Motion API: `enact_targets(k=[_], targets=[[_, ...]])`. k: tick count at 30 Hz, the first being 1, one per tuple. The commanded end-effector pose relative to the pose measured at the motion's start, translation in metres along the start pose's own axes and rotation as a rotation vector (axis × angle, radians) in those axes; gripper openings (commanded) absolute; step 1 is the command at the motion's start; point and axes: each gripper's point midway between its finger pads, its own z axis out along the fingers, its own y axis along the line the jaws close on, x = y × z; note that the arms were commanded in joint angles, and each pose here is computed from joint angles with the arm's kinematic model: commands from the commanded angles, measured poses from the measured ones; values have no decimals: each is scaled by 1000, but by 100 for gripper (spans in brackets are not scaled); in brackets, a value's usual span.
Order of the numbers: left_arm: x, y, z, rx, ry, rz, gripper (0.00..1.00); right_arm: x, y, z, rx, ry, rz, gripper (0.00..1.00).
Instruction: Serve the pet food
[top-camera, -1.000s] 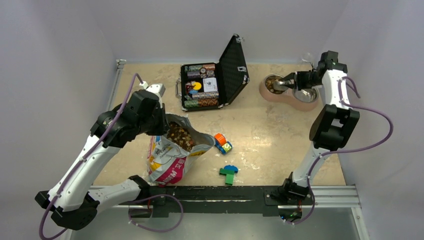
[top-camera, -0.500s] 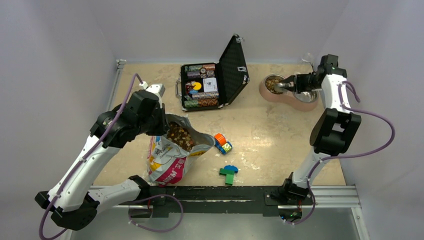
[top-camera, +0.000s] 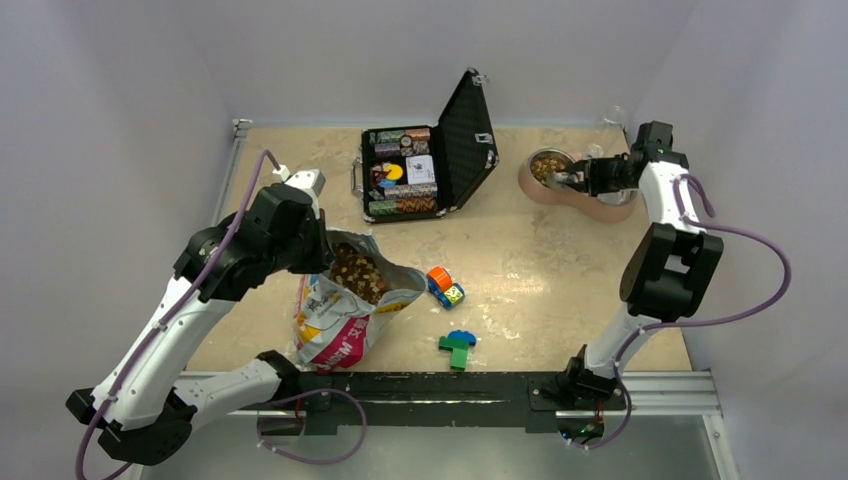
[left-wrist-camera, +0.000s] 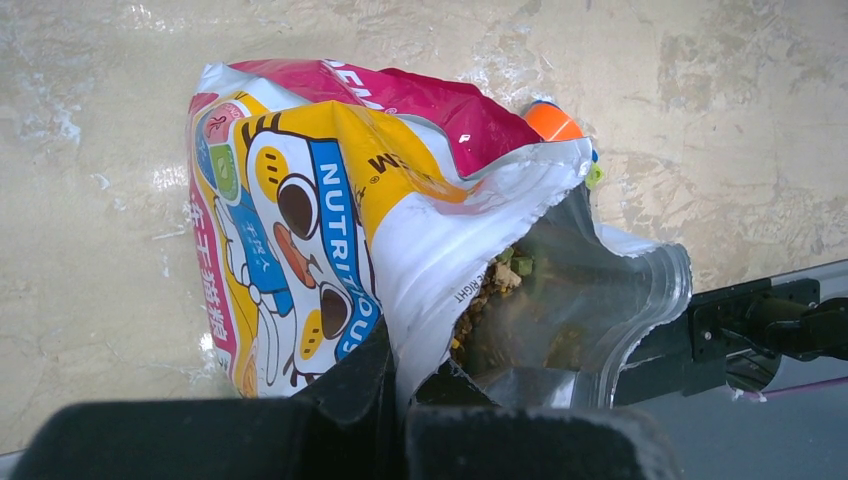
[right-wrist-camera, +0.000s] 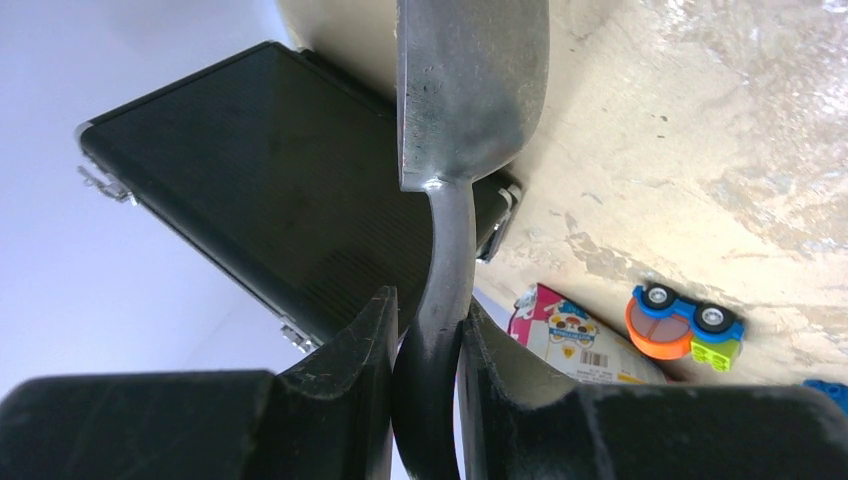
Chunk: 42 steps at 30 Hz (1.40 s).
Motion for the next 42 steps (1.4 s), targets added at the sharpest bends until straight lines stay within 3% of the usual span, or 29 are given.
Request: enact_targets(k=[1, 11, 18, 22, 26, 33, 42], targets=[[-52, -29, -25, 160, -244, -50, 0, 15, 44, -38, -204, -57, -111, 0], [-36, -37, -19, 199, -162, -70, 0, 48, -4, -58, -364, -111, -295, 0], [-16, -29, -2, 103, -8, -49, 0, 120, -114, -75, -192, -64, -589, 0], [-2, -30, 11, 93, 76, -30, 0, 163, -196, -77, -20, 53, -757, 0], [20, -36, 30, 111, 163, -42, 0, 212, -240, -94, -64, 255, -945, 0], [37, -68, 40, 220, 233, 4, 0, 261, -236, -160, -140, 417, -1280, 0], [23, -76, 23, 224, 185, 47, 0, 304, -205, -208, -182, 499, -1436, 0]])
